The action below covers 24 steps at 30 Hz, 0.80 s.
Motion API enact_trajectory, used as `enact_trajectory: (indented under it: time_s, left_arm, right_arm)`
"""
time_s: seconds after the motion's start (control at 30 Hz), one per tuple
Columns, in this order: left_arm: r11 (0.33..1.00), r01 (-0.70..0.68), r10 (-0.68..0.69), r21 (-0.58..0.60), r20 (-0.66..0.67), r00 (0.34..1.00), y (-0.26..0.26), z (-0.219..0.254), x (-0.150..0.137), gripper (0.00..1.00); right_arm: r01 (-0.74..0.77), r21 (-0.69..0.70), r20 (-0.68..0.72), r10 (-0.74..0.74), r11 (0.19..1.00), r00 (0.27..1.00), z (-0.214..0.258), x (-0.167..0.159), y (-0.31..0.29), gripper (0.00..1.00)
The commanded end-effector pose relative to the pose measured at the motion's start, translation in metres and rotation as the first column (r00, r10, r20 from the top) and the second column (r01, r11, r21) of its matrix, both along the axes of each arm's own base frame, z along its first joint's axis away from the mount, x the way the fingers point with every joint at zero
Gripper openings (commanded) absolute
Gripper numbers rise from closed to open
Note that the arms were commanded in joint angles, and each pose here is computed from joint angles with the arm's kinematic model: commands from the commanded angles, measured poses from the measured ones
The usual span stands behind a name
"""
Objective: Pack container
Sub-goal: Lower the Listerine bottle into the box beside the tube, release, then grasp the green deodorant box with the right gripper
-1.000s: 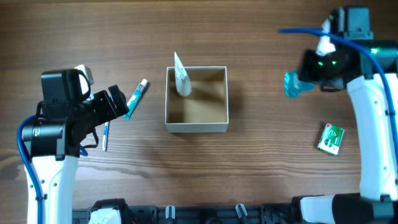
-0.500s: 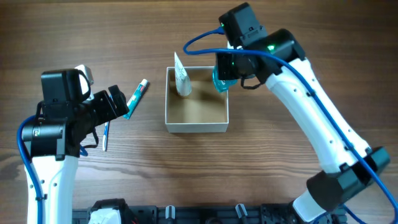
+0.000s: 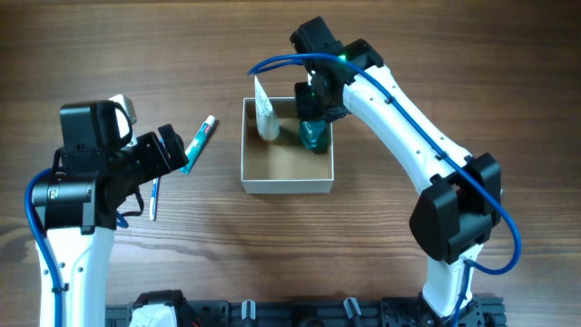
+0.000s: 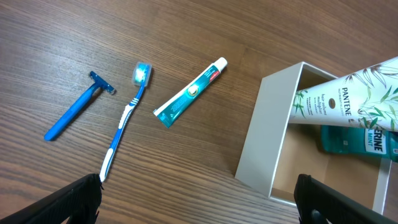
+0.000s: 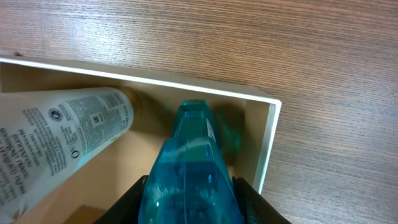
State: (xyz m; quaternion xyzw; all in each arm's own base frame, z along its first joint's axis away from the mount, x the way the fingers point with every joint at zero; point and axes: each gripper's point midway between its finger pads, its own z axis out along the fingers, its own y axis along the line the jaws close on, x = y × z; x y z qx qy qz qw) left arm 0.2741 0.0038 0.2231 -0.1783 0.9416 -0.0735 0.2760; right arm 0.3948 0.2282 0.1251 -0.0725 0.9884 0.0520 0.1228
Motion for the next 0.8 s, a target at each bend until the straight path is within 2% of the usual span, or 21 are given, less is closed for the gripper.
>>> enact_trajectory:
  time_s: [0.0, 0.03, 0.07, 0.1, 0.17, 0.2, 0.5, 0.53, 0.7, 0.73, 0.77]
  left_arm:
    - [1.000, -0.018, 0.017, 0.017, 0.006, 1.000, 0.005, 0.004, 0.001, 1.00]
    - [1.000, -0.018, 0.017, 0.017, 0.006, 1.000, 0.005, 0.004, 0.001, 1.00]
    - [1.000, -0.017, 0.017, 0.018, 0.006, 1.000, 0.005, 0.004, 0.001, 1.00]
    - [1.000, -0.018, 0.017, 0.017, 0.006, 1.000, 0.005, 0.004, 0.001, 1.00]
    - [1.000, -0.018, 0.017, 0.017, 0.006, 1.000, 0.005, 0.004, 0.001, 1.00]
    - [1.000, -0.017, 0.017, 0.018, 0.006, 1.000, 0.005, 0.004, 0.001, 1.00]
    - [1.000, -0.017, 0.017, 0.018, 0.006, 1.000, 0.005, 0.004, 0.001, 1.00]
    - [1.000, -0.017, 0.017, 0.018, 0.006, 1.000, 0.005, 0.004, 0.001, 1.00]
    - [1.000, -0.017, 0.017, 0.018, 0.006, 1.000, 0.005, 0.004, 0.001, 1.00]
    - [1.000, -0.017, 0.017, 0.018, 0.007, 1.000, 0.005, 0.004, 0.001, 1.00]
    - [1.000, -0.017, 0.017, 0.018, 0.006, 1.000, 0.005, 0.004, 0.001, 1.00]
  right_arm:
    - [0.001, 0.041, 0.030, -0.002, 0.999, 1.000, 0.010, 0.006, 0.011, 0.27]
    - [0.000, 0.040, 0.029, -0.001, 0.999, 1.000, 0.010, 0.006, 0.010, 0.36]
    - [0.000, 0.040, 0.029, -0.001, 0.999, 1.000, 0.010, 0.006, 0.010, 0.39]
    - [-0.001, 0.039, 0.028, 0.000, 0.999, 1.000, 0.010, 0.006, 0.010, 0.57]
    - [-0.001, 0.039, 0.029, 0.000, 0.999, 1.000, 0.010, 0.006, 0.010, 0.59]
    - [-0.001, 0.040, 0.028, 0.000, 0.999, 1.000, 0.010, 0.006, 0.010, 0.67]
    - [-0.029, 0.043, 0.052, 0.027, 0.999, 0.998, 0.015, 0.008, 0.012, 0.69]
    - [-0.044, 0.051, 0.077, 0.040, 0.998, 0.996, 0.026, 0.010, 0.013, 0.69]
    - [-0.180, 0.100, 0.339, 0.136, 0.979, 0.931, 0.145, 0.004, 0.008, 0.71]
    - [-0.140, 0.109, 0.379, 0.089, 0.984, 0.921, 0.164, 0.002, -0.004, 0.72]
    - [0.107, 0.153, 0.404, -0.161, 0.982, 0.900, 0.188, 0.003, -0.049, 0.74]
